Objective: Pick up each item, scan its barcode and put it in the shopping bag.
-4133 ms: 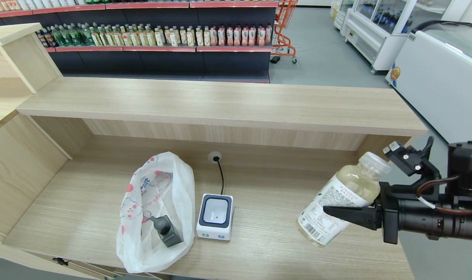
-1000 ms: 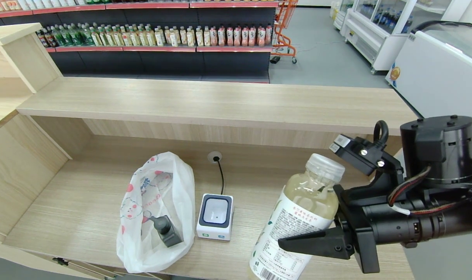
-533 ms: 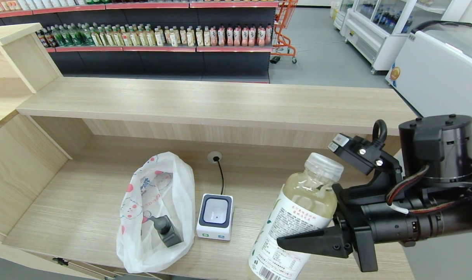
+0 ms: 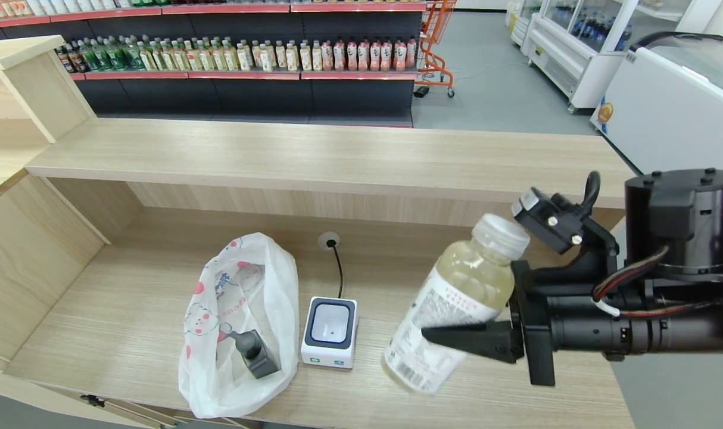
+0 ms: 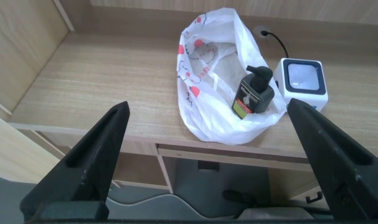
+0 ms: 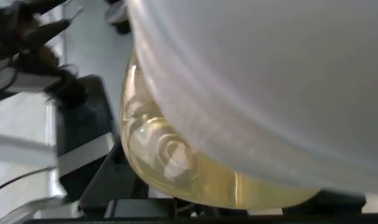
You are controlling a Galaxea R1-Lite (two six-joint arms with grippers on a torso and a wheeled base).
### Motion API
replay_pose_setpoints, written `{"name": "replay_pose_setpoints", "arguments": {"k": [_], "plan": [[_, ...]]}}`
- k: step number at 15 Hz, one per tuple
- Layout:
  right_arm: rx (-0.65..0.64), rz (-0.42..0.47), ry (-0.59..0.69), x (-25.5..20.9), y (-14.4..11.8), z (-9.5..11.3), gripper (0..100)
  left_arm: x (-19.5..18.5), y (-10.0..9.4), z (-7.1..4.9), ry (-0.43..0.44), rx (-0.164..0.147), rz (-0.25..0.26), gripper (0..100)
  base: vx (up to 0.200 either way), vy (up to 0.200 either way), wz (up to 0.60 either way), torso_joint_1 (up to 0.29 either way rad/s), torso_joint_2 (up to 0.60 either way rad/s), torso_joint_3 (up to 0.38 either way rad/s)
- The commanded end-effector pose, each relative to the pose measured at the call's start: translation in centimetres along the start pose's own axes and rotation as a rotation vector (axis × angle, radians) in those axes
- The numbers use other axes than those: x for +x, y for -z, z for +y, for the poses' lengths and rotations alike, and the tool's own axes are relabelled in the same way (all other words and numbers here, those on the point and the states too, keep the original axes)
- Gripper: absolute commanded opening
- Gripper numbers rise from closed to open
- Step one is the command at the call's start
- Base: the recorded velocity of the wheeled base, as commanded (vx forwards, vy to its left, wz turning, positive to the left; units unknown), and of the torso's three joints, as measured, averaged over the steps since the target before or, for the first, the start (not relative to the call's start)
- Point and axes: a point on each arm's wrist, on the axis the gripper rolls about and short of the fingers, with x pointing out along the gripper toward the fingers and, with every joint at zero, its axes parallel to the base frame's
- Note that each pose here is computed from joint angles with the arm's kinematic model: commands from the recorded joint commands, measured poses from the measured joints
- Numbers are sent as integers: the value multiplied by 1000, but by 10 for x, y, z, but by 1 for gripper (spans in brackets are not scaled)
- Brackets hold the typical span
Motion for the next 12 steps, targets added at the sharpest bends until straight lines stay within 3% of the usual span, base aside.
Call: {"name": "replay_pose_setpoints", "arguments": {"k": [1,3,5,6,7,8,12], "plan": [[-72,-49,105,5,-6,-8,0,0,0,0,-1,0,1,100,0,0,0,0,0,0],[-187,-75,179,5,-16,-14,0,0,0,0,-1,0,1,100,0,0,0,0,0,0],[-429,-53,291,3,-18,-26,0,0,0,0,-1,0,1,100,0,0,0,0,0,0],[-445,-53,295,3,-18,-26,0,0,0,0,-1,0,1,100,0,0,0,0,0,0],[-605,-55,348,3,-20,-29,0,0,0,0,-1,0,0,100,0,0,0,0,0,0],[-682,-31,378,3,-18,-28,0,0,0,0,-1,0,0,100,0,0,0,0,0,0],[-909,39,390,0,-11,-22,0,0,0,0,-1,1,0,100,0,0,0,0,0,0]]}}
